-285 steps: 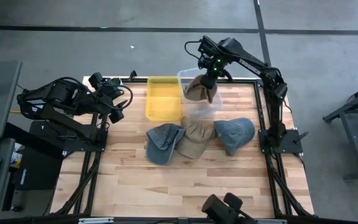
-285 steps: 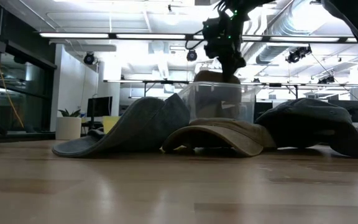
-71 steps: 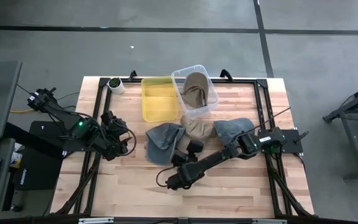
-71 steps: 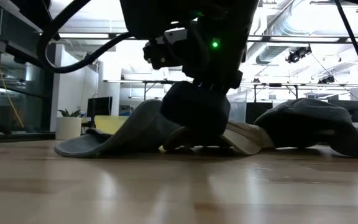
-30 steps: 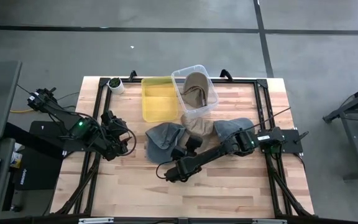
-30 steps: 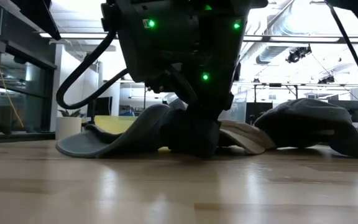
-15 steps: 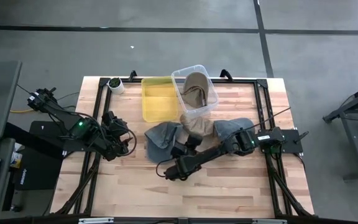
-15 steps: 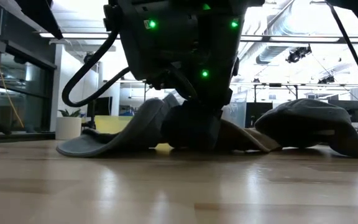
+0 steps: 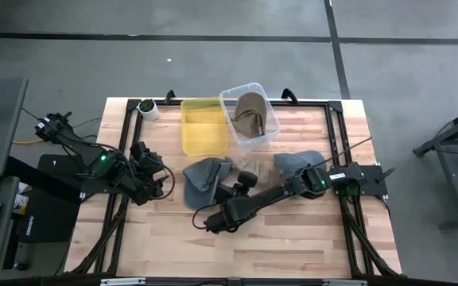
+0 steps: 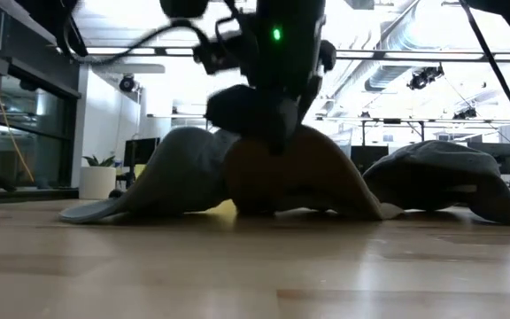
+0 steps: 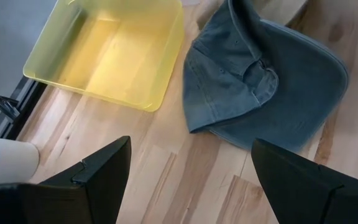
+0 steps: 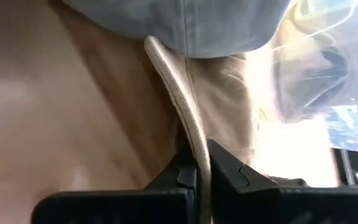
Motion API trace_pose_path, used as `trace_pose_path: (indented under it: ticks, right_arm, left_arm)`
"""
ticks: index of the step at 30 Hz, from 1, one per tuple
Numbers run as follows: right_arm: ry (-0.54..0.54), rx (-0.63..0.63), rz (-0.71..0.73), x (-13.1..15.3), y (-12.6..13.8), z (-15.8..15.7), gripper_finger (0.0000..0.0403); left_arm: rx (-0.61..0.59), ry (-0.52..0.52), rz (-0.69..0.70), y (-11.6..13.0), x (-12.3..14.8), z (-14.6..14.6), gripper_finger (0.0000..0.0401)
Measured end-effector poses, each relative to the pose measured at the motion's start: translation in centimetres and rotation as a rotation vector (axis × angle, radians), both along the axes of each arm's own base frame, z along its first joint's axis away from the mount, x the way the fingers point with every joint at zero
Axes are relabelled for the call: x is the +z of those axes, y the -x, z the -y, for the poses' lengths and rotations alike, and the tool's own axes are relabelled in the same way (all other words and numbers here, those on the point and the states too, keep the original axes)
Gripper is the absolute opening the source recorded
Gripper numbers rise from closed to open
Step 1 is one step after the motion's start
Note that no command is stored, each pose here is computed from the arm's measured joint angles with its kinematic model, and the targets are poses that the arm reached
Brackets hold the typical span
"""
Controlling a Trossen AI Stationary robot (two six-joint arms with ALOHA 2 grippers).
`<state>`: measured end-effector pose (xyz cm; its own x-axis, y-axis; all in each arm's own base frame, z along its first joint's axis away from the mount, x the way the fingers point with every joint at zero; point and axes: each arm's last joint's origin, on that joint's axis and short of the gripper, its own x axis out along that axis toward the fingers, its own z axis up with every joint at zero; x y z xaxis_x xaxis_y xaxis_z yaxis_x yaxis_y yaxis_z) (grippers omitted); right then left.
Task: Pick & Place hat
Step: Put the brown cap into the transparent bin
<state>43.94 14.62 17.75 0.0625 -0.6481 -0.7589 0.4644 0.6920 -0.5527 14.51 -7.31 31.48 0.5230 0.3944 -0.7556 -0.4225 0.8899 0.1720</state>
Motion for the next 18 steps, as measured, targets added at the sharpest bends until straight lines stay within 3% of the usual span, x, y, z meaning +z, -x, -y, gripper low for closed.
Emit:
trace_pose_path:
  ticks: [7,18]
  right_arm:
    - [-0.106,0.023,0.059,2.3,-0.1,-1.7,0.0005]
    - [-0.216,-0.008,0.15,7.2,1.8,-1.8,0.0005]
  left_arm:
    - [-0.013,-0.028,-0.034,0.7,0.3,-0.4,0.0309]
    - [0.047,-0.102,-0.023,2.2,3.5,-1.7,0.0309]
